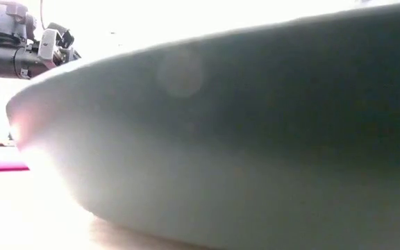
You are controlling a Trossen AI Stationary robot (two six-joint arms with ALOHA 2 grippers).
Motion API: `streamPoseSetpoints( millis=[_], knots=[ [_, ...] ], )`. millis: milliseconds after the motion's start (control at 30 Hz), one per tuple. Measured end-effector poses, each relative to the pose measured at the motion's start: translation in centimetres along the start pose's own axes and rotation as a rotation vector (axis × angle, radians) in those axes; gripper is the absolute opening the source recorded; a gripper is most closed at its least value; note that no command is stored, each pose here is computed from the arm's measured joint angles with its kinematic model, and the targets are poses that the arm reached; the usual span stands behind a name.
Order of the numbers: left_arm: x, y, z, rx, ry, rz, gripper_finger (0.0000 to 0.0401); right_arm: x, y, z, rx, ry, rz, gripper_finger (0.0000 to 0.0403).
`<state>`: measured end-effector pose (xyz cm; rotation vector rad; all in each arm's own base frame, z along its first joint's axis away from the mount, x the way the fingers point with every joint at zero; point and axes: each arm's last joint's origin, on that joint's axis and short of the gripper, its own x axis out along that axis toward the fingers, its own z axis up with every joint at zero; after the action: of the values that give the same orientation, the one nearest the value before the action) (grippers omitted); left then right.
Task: Place and stack plates onto a shelf
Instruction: Put the bottom dark green plate on the shelf
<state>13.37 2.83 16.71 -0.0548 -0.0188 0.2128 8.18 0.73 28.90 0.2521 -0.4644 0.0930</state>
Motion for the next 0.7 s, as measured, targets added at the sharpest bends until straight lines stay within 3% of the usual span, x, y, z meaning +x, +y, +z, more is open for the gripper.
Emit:
streamPoseSetpoints(
  millis=[67,233,467,700],
  knots=[
    [0.0,0.0,0.0,0.000,0.001,0.000,0.0081,1.4,0.4,1.1,-0.006,0.147,-0.010,0.0139],
    [0.0,0.0,0.0,0.000,-0.001,0.000,0.0081,5.4,1.1,1.0,0.034,0.558,-0.017,0.0131],
    [0.0,0.0,0.0,0.000,-0.001,0.000,0.0081,9.2,3.3,-6.2,0.100,1.116,0.025,0.0130],
    [0.0,0.0,0.0,0.000,0.000,0.000,0.0081,8.8,6.5,-11.8,0.172,1.434,0.069,0.0130]
  ],
)
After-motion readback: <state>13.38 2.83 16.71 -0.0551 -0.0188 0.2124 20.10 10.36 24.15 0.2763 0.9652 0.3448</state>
